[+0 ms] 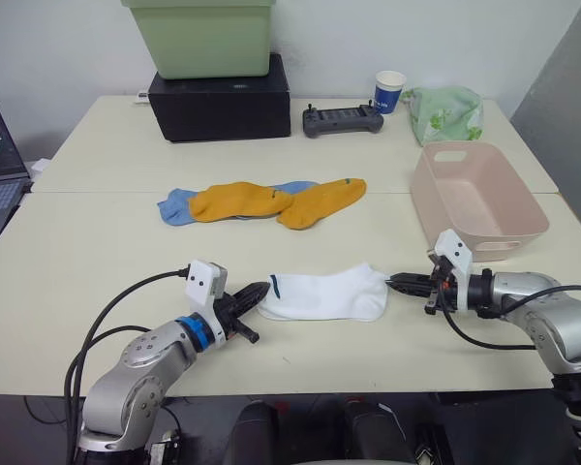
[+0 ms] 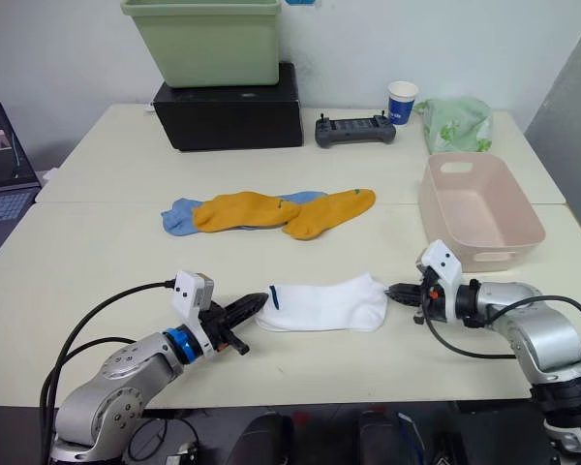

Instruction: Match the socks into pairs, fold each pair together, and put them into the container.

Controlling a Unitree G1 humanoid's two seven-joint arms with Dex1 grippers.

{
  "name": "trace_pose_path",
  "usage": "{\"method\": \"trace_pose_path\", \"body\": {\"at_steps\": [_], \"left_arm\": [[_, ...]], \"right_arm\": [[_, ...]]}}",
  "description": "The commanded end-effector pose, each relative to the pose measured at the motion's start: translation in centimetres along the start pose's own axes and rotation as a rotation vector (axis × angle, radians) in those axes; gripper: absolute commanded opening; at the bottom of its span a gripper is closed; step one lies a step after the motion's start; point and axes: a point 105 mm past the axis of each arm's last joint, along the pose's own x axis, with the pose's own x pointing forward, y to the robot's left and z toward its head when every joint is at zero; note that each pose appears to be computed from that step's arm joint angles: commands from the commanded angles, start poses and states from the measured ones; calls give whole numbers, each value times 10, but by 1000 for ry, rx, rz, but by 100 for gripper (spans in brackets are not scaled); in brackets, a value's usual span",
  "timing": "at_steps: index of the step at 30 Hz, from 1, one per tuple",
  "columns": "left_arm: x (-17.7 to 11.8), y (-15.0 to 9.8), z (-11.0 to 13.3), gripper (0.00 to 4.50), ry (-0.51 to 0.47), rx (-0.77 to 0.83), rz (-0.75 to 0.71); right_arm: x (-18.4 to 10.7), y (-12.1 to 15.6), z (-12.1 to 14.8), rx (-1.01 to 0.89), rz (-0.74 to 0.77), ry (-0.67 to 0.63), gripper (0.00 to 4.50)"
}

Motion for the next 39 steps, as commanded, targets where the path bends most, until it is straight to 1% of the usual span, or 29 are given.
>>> {"method": "trace_pose_path", "body": {"at_steps": [1,16,23,26,28,30,32,34,36,38,39], "left_arm": [[-2,-3,4,0,-10,27,-15],[-3,-3,3,0,-11,32,-3],[-2,-4,4,0,-15,62,-28],[-5,-3,5,58,-25,44,-22],[-11,2,8,116,-27,48,-9],[-19,11,13,183,-27,64,12],[-27,20,20,252,-34,83,33],[-32,24,28,317,-19,141,12],[-31,21,36,378,-15,185,-39],[-24,12,42,378,-7,256,-112],[-18,8,46,366,-9,293,-149]], "right_arm": [[1,1,11,-52,-3,-23,1],[8,-5,8,-55,-22,-35,1],[9,-6,-1,-50,-28,-20,1],[5,-7,1,-43,-30,-36,65],[0,-6,5,-45,-31,-46,129],[-7,-8,12,-65,-54,-70,204],[-13,-2,24,-43,-24,-117,277],[-13,11,39,-62,23,-164,279],[-8,23,48,-89,65,-187,279],[3,29,51,-136,70,-181,279],[10,32,51,-165,72,-181,261]]}}
